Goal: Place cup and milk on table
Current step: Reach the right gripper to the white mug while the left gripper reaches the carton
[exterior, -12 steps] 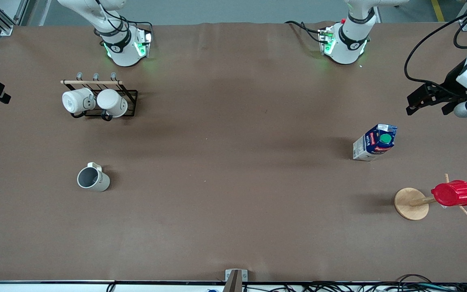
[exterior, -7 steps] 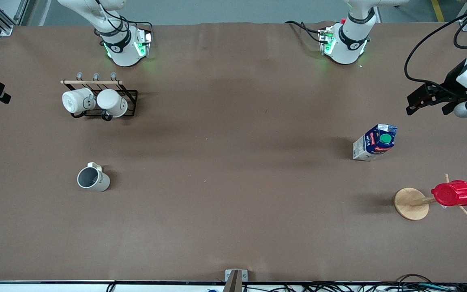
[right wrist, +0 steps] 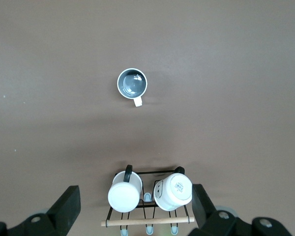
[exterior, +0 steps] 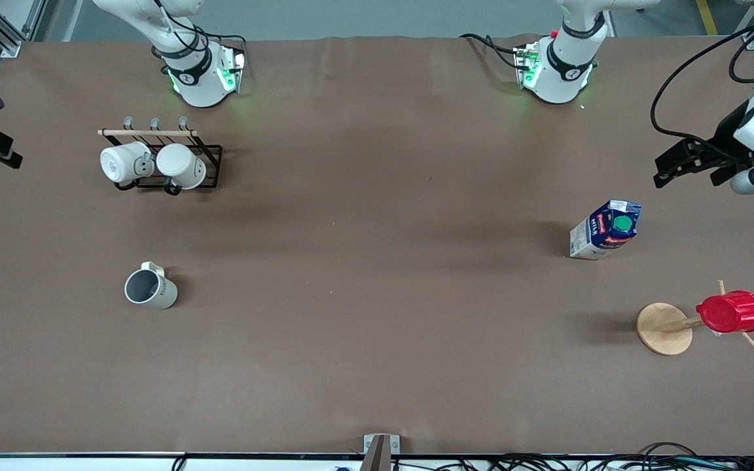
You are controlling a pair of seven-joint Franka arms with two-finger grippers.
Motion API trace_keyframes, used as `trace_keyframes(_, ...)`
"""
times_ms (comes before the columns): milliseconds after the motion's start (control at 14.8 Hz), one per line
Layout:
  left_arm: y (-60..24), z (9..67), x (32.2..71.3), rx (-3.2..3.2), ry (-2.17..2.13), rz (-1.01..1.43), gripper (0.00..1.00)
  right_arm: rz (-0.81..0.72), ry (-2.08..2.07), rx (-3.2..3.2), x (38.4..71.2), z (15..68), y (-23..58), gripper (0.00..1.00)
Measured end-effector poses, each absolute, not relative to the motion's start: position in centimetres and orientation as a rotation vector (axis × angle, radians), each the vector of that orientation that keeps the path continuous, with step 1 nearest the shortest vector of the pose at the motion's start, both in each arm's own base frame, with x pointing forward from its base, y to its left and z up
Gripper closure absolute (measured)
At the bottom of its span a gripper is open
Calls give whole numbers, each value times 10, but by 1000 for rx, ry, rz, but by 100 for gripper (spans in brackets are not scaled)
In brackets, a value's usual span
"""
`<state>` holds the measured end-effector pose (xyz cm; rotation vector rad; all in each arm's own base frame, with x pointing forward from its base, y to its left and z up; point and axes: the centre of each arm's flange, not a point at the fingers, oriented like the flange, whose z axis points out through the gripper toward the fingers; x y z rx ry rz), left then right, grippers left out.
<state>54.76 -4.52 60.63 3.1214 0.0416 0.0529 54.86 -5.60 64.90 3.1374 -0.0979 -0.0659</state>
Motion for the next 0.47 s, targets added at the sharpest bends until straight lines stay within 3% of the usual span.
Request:
trace_keyframes(202,-41,595,550,3123,52,39,0,-62,-71,3136,585,598,-61,0)
trace_keyframes(472,-30,554,556,3124,36,35,0,28,42,3126,633,483,-70,0)
